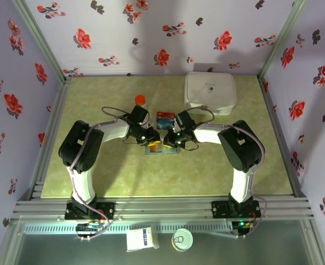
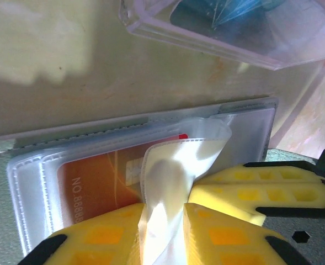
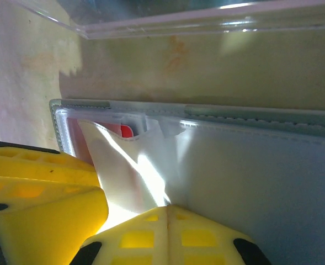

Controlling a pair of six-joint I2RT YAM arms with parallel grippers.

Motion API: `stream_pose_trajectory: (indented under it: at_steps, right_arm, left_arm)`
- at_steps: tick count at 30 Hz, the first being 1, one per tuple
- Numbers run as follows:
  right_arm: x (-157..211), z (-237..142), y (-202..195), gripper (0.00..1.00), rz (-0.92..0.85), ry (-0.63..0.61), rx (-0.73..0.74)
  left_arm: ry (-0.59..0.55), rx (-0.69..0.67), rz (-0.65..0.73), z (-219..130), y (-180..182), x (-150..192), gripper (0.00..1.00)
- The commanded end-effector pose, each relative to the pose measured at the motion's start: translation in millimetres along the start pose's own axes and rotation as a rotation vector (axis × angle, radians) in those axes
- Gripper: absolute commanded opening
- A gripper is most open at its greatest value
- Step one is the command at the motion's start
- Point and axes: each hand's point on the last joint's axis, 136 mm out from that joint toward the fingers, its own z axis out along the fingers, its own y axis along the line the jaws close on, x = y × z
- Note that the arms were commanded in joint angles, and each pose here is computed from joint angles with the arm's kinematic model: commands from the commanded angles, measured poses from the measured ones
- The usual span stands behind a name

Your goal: Take the credit cards out of the card holder

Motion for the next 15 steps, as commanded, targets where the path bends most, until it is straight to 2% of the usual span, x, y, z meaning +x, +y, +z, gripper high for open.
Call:
stream_pose_trajectory:
  at_steps: [1,5,15]
  right_arm:
    - [11,2,-32,0.10,0.049,0.013,0.105]
    - [7,-7,-22,0.17,0.039,-0.017,0.078]
    - [-4,-44,1,0.18,0.003,-0.105,0.065]
  left_arm:
    - [0.031,0.018,-0.014,8,0,7,0.22]
    - [0.021,0.027,-0.011,3,-4,7,0.19]
    - [0.006,0.056,0.010,-8,-19,3,0.20]
